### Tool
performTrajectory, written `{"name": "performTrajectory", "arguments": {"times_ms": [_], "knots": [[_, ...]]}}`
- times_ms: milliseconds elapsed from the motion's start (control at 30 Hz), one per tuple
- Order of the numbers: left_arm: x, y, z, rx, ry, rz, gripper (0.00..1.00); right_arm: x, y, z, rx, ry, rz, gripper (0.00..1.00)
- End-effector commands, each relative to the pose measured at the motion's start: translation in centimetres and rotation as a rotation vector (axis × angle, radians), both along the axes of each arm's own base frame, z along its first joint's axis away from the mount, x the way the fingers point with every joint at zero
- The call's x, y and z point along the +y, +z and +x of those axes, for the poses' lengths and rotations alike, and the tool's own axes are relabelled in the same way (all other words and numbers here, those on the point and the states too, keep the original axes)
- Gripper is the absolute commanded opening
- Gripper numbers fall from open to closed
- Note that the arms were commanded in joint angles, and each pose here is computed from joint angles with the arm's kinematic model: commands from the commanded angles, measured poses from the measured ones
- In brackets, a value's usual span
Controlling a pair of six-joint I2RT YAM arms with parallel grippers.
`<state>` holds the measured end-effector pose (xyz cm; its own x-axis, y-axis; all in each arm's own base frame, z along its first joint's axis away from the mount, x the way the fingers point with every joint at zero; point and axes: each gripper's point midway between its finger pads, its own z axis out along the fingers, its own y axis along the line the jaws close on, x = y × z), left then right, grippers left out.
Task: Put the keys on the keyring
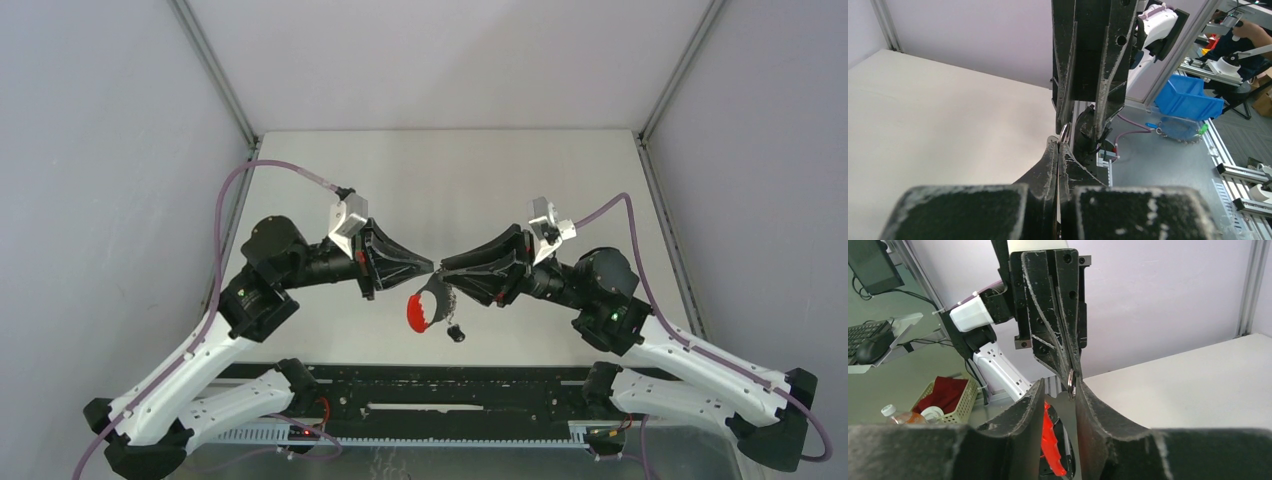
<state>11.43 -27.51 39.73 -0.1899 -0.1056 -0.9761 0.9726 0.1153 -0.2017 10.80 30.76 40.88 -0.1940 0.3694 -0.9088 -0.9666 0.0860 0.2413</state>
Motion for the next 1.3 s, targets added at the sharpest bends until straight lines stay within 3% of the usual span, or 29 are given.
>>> {"name": "performTrajectory", "arguments": {"times_ms": [0,333,667,800,1000,1267], "knots": [[0.4,1.3,0.2,-0.020,0.029,-0.058,0.00,-0.2,0.9,0.5,0.002,-0.030,0.036,0.34],[0.2,0.4,0.4,0.000,0.030,-0.047,0.00,0.3,0.6,0.7,-0.003,-0.034,-0.008,0.00],[0.0,-1.7,0.2,0.007,0.004,0.008,0.05,0.6,-0.9,0.2,-0.007,-0.010,-0.140,0.00],[0.0,-2.1,-0.5,-0.019,-0.036,0.035,0.21,0.7,-2.4,0.0,0.025,0.016,-0.236,0.00],[0.3,-3.6,-2.5,-0.083,-0.183,0.149,0.37,0.5,-4.5,-0.8,0.068,0.086,-0.378,0.00],[0.8,-4.9,-3.9,-0.139,-0.308,0.244,0.30,0.3,-6.0,-1.7,0.087,0.172,-0.570,0.00]]}}
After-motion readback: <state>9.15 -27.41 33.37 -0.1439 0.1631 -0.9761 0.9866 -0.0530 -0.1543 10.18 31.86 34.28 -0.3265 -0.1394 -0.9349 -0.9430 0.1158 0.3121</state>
